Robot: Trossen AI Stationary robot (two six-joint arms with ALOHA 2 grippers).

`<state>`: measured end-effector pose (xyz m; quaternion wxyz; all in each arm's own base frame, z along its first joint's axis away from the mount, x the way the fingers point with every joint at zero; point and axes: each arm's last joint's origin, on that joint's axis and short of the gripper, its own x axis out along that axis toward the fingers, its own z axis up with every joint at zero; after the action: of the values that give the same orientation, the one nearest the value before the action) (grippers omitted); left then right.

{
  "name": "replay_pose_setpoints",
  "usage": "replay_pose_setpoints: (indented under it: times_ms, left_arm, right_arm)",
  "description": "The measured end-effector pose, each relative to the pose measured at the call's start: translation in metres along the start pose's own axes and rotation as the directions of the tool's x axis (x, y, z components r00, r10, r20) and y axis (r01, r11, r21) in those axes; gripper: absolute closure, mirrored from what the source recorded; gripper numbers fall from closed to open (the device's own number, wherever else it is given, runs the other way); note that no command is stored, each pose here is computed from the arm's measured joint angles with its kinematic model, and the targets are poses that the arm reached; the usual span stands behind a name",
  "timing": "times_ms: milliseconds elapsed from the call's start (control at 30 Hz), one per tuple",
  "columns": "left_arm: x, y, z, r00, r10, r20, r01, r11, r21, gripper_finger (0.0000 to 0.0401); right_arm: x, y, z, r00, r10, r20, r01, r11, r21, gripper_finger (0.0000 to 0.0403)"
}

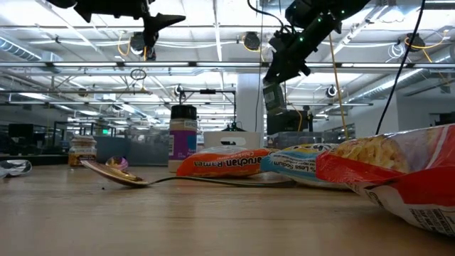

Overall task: Pick & Place Food Item
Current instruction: Put the green seasoning bottle into the white bin

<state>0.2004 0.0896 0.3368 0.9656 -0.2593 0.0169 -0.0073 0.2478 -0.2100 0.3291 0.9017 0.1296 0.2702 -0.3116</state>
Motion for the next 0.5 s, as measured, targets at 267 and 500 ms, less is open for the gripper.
replay_pose_setpoints:
  times_ms: [267, 500]
  left_arm:
    - [-0.001, 0.0, 0.0, 1.0, 0.014, 0.004, -0.014, 1.0, 0.002, 0.0155]
    - [0.002, 0.004, 0.0, 0.995, 0.095, 0.038, -0.095, 0.995, -0.003, 0.0155]
  right_arm:
    - [0.009, -0.007, -0.029, 0.996, -0.06, 0.07, 0.055, 0.996, 0.07, 0.0209]
    - [0.017, 0.004, -0.032, 0.975, 0.051, 0.216, -0.066, 0.996, 0.065, 0.0209]
